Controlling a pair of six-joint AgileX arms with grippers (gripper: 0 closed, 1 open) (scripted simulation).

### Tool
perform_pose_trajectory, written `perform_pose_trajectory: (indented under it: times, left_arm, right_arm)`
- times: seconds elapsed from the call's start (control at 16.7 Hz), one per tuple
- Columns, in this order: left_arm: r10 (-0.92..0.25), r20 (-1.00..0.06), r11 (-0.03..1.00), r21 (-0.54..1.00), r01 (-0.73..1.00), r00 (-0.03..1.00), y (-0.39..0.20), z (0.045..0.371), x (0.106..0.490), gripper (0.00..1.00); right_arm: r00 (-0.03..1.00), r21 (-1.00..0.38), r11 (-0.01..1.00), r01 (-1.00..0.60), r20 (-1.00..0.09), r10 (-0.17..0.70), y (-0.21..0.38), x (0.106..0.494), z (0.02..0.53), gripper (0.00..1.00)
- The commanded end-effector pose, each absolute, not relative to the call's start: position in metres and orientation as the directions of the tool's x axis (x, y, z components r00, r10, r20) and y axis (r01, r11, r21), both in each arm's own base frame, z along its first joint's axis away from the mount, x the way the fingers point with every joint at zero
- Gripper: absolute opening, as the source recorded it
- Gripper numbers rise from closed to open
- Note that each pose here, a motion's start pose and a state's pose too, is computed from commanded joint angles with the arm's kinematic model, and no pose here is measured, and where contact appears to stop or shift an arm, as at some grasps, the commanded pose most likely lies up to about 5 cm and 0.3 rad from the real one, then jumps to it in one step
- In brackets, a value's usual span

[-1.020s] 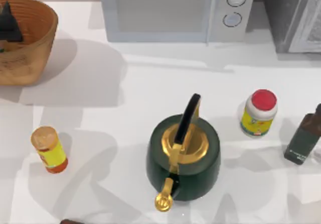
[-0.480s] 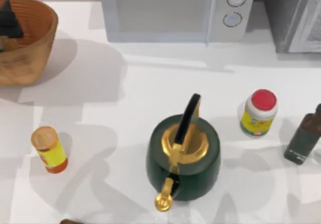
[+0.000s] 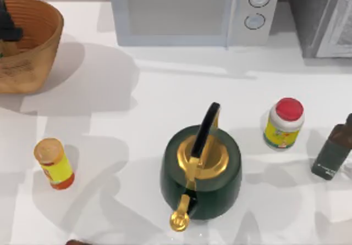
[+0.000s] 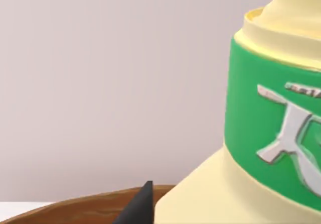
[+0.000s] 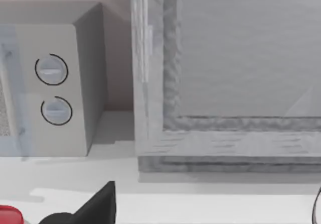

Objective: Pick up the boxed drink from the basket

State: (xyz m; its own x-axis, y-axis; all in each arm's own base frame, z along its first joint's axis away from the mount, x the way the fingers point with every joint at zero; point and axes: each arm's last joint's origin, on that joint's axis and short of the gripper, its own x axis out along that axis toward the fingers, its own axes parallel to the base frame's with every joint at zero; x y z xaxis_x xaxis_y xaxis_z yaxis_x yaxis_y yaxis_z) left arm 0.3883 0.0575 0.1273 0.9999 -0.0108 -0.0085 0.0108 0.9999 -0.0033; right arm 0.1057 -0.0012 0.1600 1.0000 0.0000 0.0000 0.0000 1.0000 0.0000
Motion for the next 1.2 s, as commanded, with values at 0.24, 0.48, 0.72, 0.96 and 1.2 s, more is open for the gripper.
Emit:
perform_pose_trajectory:
  times: [0.24,0.48,0.72,0.96,1.2]
  left_arm:
    - [-0.011,-0.008,1.0,-0.003,0.011,1.0,0.057,0.127,0.388,0.0]
    - [-0.011,-0.008,1.0,-0.003,0.011,1.0,0.057,0.127,0.388,0.0]
    - [-0.005,0.012,1.0,0.003,0.005,1.0,0.06,0.136,0.387,0.0]
    - [-0.006,0.018,1.0,0.004,0.006,1.0,0.06,0.151,0.391,0.0]
    - [-0.007,0.012,1.0,0.003,0.007,1.0,0.061,0.193,0.398,0.0]
  right_arm:
    - [1.0,0.0,1.0,0.0,0.0,0.0,-0.001,0.106,0.16,1.0]
    - [1.0,0.0,1.0,0.0,0.0,0.0,-0.001,0.106,0.16,1.0]
    - [1.0,0.0,1.0,0.0,0.0,0.0,-0.001,0.106,0.16,1.0]
    - [1.0,0.0,1.0,0.0,0.0,0.0,-0.001,0.106,0.16,1.0]
    - [1.0,0.0,1.0,0.0,0.0,0.0,-0.001,0.106,0.16,1.0]
